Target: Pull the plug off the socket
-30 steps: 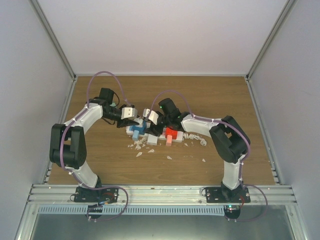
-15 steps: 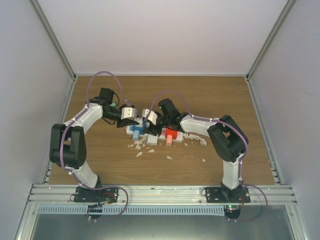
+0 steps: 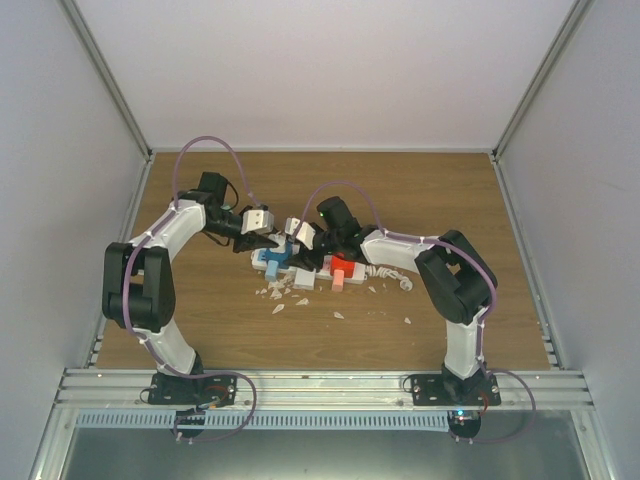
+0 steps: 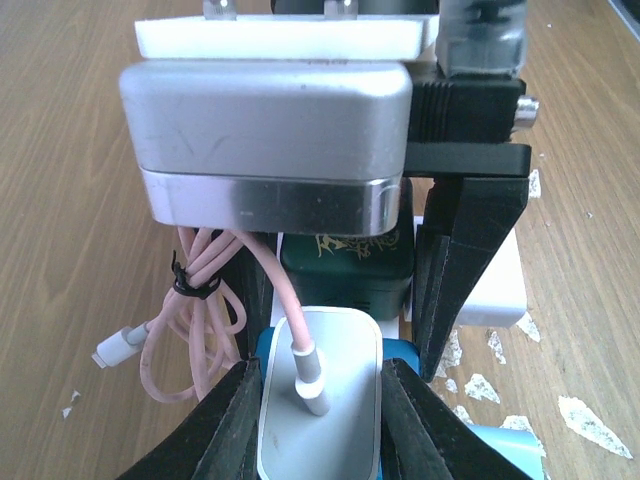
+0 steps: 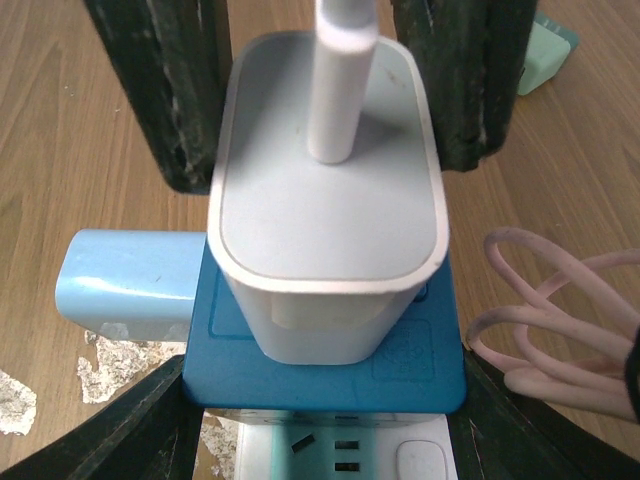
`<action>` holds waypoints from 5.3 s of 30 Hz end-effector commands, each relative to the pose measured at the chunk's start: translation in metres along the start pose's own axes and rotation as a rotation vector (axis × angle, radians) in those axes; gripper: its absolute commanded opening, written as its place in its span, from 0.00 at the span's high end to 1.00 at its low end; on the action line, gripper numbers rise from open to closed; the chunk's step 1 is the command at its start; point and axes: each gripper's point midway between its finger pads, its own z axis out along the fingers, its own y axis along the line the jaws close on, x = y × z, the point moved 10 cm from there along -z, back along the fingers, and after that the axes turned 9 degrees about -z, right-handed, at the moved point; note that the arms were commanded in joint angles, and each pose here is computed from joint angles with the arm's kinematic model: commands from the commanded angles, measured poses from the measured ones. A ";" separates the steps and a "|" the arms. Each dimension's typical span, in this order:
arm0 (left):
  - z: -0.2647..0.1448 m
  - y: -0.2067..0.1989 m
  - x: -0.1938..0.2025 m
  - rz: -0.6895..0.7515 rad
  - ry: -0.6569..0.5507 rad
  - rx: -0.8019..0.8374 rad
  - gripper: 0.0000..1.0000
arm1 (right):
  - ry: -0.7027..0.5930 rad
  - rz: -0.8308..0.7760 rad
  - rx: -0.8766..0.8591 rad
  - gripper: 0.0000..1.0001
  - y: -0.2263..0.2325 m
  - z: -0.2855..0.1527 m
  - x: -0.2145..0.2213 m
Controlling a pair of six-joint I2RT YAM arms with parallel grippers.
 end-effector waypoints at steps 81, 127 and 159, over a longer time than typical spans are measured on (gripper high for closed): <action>-0.097 0.029 0.064 -0.226 0.314 -0.834 0.11 | 0.090 -0.010 -0.043 0.09 -0.013 0.016 -0.027; 0.027 -0.017 0.020 -0.630 0.082 -0.600 0.19 | 0.175 0.222 0.220 0.60 -0.069 -0.004 0.026; 0.070 -0.017 0.029 -0.595 0.200 -0.625 0.84 | 0.255 0.302 0.372 0.74 -0.082 -0.019 0.065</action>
